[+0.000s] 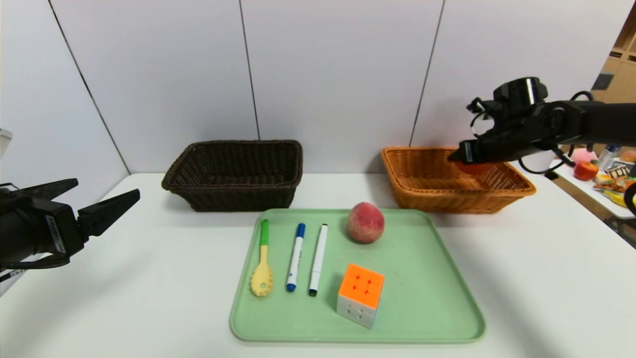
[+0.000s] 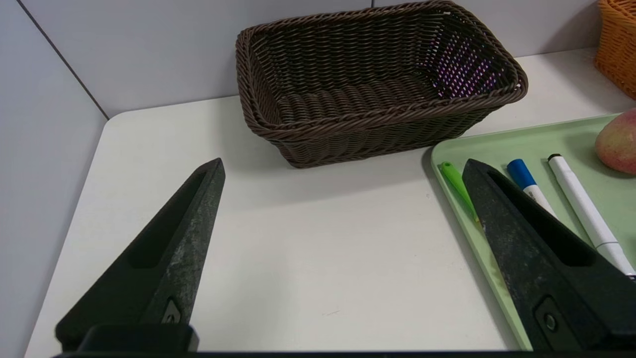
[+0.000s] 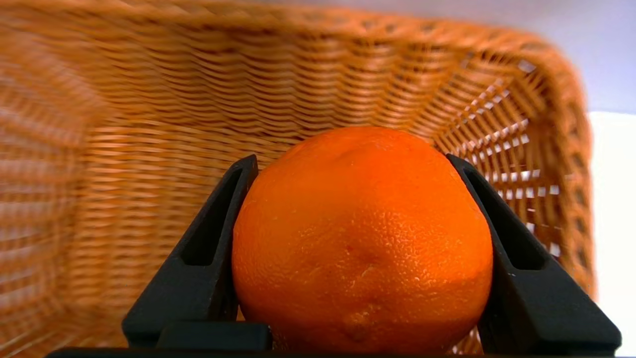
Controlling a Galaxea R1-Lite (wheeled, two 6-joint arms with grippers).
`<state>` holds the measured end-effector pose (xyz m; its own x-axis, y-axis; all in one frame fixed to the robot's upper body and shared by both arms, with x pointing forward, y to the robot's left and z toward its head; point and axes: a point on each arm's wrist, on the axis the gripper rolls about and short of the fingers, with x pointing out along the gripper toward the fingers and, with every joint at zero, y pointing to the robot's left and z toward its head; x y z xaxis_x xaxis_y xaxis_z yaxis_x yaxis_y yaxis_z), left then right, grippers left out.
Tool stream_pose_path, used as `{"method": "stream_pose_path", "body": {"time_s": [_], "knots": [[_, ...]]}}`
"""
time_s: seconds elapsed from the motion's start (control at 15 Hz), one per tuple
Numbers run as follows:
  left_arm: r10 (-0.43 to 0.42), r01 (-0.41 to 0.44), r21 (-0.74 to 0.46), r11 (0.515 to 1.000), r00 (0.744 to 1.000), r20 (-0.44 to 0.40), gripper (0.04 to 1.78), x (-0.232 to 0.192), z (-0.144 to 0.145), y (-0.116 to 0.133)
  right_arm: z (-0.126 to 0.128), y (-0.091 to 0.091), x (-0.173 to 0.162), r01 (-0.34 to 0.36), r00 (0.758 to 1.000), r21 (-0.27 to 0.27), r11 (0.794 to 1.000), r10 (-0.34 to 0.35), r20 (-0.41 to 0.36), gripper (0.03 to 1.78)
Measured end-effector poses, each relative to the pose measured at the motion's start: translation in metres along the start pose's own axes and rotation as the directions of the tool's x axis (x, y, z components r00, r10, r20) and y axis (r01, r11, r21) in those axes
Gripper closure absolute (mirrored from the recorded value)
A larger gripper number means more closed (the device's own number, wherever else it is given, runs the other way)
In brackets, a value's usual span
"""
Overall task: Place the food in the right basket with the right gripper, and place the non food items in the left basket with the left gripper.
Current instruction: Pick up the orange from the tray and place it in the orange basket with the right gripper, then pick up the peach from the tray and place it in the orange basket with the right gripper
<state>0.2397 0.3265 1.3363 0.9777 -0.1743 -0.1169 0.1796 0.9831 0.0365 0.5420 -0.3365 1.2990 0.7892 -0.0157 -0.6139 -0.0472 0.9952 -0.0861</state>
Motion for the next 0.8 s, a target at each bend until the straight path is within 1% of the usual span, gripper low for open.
{"method": "stream_pose_path", "body": {"time_s": [0.13,0.27,0.4,0.6,0.8], "knots": [[0.001,-0.001,-0.002,1.0,1.0,0.0,0.13,0.0,0.0,0.0,-0.011,0.0,0.021,0.014,0.999,0.005,1.0,-0.014,-0.045,0.61],[0.001,-0.001,-0.006,1.0,1.0,0.002,0.13,0.001,0.001,0.0,-0.018,0.001,0.031,0.014,0.997,0.007,1.0,-0.013,-0.07,0.6],[0.002,-0.001,-0.008,1.0,1.0,0.005,0.13,0.001,0.002,0.0,-0.022,0.003,0.036,0.009,0.996,0.005,1.0,-0.009,-0.085,0.48],[0.002,-0.002,-0.008,1.0,1.0,0.003,0.13,0.001,0.002,0.0,-0.023,0.004,0.035,0.006,0.996,-0.002,1.0,-0.006,-0.091,0.36],[0.002,-0.002,-0.01,1.0,1.0,0.003,0.13,0.001,0.002,0.0,-0.014,0.008,0.018,-0.001,0.999,-0.009,1.0,0.001,-0.051,0.28]]}}
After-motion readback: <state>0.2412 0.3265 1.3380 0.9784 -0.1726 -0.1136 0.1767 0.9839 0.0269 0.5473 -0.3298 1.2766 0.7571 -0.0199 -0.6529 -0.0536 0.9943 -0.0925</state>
